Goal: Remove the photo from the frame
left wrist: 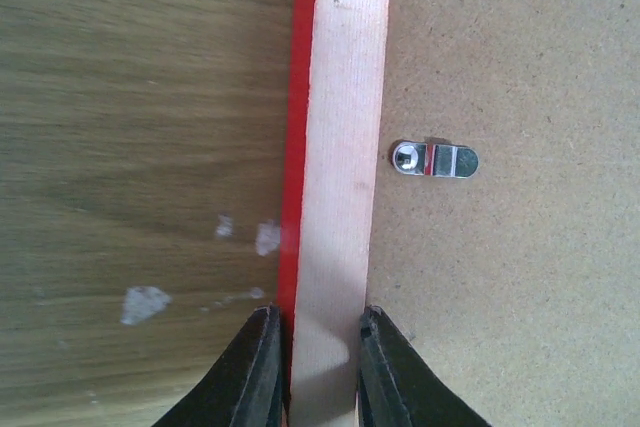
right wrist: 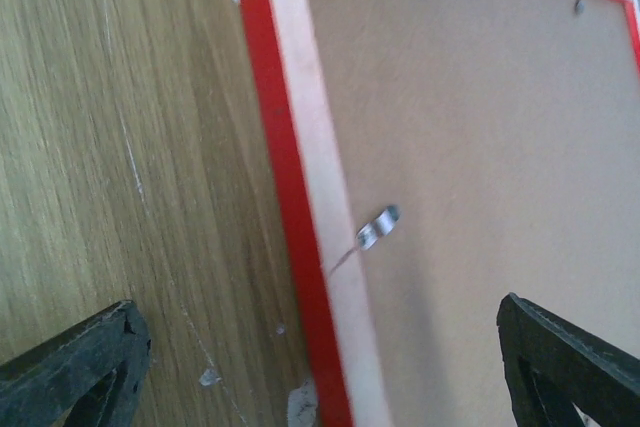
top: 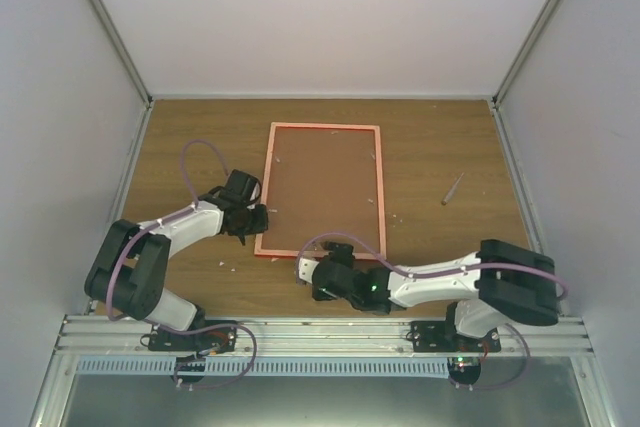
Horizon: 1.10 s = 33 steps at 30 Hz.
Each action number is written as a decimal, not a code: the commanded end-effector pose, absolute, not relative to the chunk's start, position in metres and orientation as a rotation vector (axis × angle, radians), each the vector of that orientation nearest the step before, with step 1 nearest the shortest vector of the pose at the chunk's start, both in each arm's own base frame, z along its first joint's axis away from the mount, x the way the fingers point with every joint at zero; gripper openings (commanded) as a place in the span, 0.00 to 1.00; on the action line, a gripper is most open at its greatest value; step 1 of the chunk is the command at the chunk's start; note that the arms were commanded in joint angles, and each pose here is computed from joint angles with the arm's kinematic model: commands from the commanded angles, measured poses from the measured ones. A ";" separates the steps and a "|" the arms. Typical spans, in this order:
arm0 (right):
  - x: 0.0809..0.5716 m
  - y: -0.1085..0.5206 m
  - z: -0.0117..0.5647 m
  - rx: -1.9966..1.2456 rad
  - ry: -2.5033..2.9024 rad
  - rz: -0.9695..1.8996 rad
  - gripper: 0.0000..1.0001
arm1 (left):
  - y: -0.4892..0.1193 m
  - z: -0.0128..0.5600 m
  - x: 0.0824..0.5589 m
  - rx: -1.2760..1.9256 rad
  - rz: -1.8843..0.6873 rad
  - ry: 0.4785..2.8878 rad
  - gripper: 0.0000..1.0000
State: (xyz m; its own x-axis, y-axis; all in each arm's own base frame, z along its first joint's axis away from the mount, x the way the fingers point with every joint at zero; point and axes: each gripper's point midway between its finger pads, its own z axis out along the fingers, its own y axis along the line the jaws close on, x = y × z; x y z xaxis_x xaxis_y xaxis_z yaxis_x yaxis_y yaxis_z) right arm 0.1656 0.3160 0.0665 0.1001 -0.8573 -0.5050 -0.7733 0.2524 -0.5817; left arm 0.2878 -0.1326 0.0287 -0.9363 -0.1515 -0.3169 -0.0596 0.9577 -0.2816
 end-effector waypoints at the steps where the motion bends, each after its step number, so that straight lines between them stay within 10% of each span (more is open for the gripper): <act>1: 0.174 0.322 0.062 -1.524 1.628 -0.220 0.94 | -0.125 0.054 0.311 -0.239 -0.436 2.664 0.00; 33: 0.252 0.309 0.070 -1.215 1.446 -0.611 0.74 | -0.132 0.065 0.282 -0.233 -0.588 2.656 0.00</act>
State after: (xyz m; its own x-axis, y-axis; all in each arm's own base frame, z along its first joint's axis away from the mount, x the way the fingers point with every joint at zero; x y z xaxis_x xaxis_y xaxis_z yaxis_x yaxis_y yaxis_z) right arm 0.2364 0.3070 0.0493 0.1135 -0.9301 -0.3493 -0.4339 0.2699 -0.8596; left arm 0.2745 -0.1160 0.0472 -0.9174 -0.2340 -0.3221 -0.1207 0.9345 -0.3349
